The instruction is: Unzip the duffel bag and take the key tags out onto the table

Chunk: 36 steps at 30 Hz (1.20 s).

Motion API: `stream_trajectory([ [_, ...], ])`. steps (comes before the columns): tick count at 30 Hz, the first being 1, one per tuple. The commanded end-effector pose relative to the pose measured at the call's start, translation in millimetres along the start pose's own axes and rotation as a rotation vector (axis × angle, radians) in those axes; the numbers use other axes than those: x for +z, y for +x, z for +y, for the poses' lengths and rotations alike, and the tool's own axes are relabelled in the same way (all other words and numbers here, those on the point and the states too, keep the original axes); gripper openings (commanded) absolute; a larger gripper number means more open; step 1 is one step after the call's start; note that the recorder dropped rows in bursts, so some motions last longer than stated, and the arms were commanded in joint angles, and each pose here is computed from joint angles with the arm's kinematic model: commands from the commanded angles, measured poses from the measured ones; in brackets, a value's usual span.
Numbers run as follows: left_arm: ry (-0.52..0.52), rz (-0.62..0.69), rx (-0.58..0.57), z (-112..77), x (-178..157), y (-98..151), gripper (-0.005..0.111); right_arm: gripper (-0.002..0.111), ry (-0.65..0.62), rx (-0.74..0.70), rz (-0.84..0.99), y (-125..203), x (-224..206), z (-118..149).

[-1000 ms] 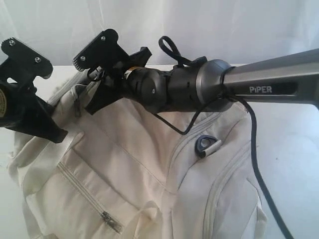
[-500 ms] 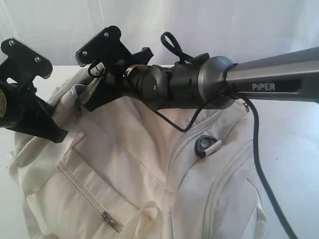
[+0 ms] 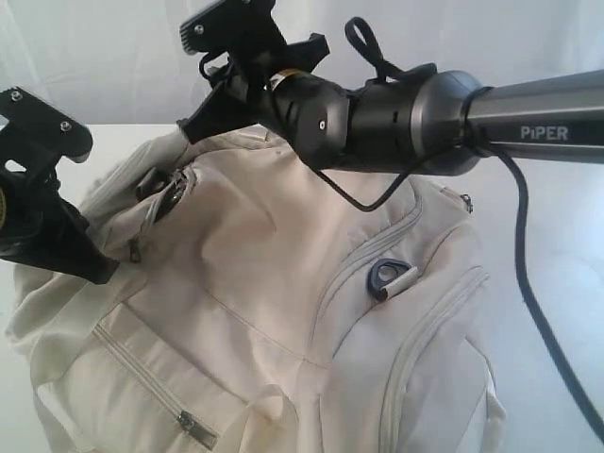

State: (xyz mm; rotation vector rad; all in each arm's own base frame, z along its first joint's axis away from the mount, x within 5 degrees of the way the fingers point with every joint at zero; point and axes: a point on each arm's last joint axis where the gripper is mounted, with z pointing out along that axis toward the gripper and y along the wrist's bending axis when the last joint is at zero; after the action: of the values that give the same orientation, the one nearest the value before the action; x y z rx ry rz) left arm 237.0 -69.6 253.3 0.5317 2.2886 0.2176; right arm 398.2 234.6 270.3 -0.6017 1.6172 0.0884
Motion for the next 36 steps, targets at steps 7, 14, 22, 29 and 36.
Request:
stream_trajectory([
  [7,-0.016,0.048,-0.025,1.5,-1.6,6.8,0.000,0.051,-0.250,-0.186,0.237,20.9,-6.0,19.4],
  [14,-0.016,0.048,-0.025,1.5,-1.6,6.8,0.000,0.051,-0.355,-0.324,0.212,-0.2,-23.2,41.5],
  [22,-0.016,0.048,-0.025,1.5,-1.6,6.8,0.000,0.050,-0.430,-0.384,0.225,-0.1,-28.5,60.4],
  [29,-0.024,0.066,-0.025,2.2,-1.7,8.5,0.000,0.050,-0.438,-0.408,0.246,14.4,-20.4,65.8],
  [36,-0.086,0.140,-0.052,7.9,-2.6,15.4,0.000,0.050,-0.478,-0.382,0.312,19.9,-23.8,62.1],
])
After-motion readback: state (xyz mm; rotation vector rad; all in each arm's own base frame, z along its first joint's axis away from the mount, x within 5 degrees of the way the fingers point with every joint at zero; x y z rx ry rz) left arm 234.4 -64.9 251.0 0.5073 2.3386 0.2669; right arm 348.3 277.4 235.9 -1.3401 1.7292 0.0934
